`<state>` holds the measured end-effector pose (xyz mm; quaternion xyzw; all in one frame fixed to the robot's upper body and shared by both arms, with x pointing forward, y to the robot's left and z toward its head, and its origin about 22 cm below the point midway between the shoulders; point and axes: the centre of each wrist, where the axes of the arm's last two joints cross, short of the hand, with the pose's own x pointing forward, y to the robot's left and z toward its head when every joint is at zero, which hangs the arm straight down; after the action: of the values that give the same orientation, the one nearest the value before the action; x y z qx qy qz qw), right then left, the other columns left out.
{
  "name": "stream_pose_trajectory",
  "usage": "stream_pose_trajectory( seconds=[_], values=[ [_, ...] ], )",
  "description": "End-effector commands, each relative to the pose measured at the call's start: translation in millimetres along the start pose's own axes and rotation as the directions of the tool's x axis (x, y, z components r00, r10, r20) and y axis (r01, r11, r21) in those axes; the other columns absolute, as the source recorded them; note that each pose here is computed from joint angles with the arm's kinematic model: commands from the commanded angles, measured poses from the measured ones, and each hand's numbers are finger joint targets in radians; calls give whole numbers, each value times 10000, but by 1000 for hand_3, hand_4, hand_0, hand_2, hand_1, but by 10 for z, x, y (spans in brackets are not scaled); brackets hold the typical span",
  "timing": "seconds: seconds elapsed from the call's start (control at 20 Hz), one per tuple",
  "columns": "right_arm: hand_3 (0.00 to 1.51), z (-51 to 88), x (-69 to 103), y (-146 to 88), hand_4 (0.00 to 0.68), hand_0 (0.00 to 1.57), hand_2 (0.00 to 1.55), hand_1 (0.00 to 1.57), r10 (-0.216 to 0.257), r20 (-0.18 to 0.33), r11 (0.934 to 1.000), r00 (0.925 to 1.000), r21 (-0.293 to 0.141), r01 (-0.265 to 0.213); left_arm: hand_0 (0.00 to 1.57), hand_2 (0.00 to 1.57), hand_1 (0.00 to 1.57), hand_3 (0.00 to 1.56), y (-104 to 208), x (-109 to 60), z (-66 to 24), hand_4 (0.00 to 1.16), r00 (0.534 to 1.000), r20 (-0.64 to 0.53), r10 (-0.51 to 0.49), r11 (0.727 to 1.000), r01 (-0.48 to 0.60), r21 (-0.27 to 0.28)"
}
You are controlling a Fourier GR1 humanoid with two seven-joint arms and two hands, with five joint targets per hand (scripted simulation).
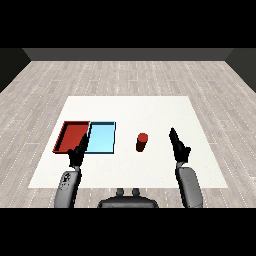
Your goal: Pick the red can and put it in the red box
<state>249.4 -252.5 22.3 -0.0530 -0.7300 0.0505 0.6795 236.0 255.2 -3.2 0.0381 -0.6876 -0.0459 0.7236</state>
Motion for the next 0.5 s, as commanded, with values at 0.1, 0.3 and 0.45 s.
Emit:
stream_pose_trajectory(
  seconds=[0.1, 0.3, 0.45],
  values=[
    [0, 28, -99, 58, 0, 0, 0, 0, -143, -438, 9999, 9989, -45, 141, 0, 0, 0, 0, 7, 27, -18, 0, 9997, 239, 23, 9996, -30, 291],
    [0, -30, 112, 237, 0, 0, 0, 0, -1795, 1814, 9835, 9669, 576, 1718, 0, 0, 0, 0, 35, 287, -44, 0, 9332, 3533, 650, 9930, -955, 696],
    [0, -38, -15, 158, 0, 0, 0, 0, -1962, 1896, 9797, 9621, 779, 1845, 0, 0, 0, 0, 107, 169, -51, 0, 9104, 4073, 723, 9922, -1074, 639]
  ],
)
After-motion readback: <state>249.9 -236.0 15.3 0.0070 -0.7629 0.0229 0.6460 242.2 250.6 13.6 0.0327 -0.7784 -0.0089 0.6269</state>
